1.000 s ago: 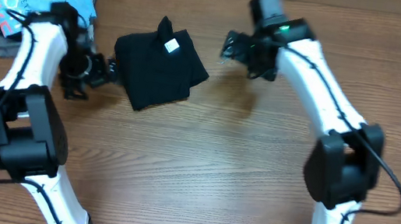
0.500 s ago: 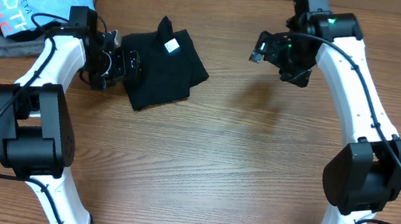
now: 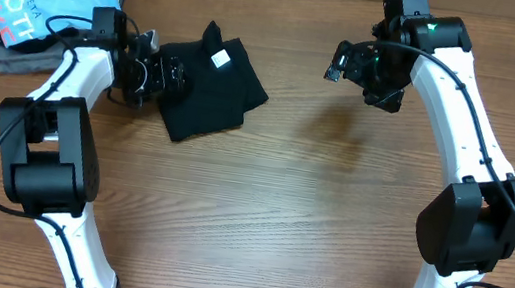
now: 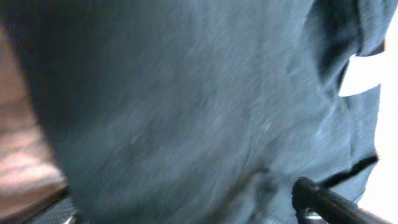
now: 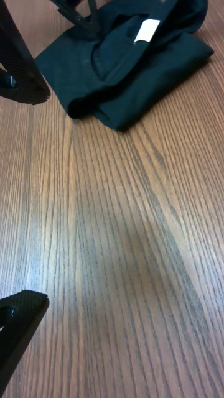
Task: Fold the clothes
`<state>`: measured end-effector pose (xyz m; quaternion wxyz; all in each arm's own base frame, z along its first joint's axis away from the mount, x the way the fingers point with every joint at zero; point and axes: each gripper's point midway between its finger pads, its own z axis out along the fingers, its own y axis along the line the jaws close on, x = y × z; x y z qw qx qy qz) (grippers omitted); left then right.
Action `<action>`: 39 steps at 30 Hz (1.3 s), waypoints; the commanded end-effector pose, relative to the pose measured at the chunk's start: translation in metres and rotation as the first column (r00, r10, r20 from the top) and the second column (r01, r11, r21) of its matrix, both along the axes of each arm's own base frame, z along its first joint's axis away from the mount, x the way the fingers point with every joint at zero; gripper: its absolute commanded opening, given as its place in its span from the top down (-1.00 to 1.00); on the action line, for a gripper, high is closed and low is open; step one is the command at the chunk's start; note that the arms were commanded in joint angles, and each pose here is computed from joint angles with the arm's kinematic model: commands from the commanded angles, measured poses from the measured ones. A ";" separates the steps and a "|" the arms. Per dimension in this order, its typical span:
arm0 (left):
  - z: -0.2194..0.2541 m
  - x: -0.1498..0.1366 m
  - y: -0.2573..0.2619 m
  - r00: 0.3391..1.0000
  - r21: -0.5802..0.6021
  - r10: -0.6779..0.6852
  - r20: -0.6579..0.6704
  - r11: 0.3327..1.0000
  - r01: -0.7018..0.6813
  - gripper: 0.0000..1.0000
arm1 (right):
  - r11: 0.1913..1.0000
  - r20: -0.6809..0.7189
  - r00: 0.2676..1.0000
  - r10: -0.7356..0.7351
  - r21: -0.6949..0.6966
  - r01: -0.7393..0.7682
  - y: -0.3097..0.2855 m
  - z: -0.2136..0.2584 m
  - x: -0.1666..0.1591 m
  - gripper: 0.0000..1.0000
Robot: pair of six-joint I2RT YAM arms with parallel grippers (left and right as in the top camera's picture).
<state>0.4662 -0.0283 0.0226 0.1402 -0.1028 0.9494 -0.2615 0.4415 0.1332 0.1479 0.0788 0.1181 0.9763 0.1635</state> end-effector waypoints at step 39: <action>0.209 0.110 0.144 0.901 0.529 -0.044 0.432 0.822 -0.213 0.91 | 0.994 -0.107 0.994 -0.001 -0.105 -0.010 -0.018 -0.001 -0.031 -1.00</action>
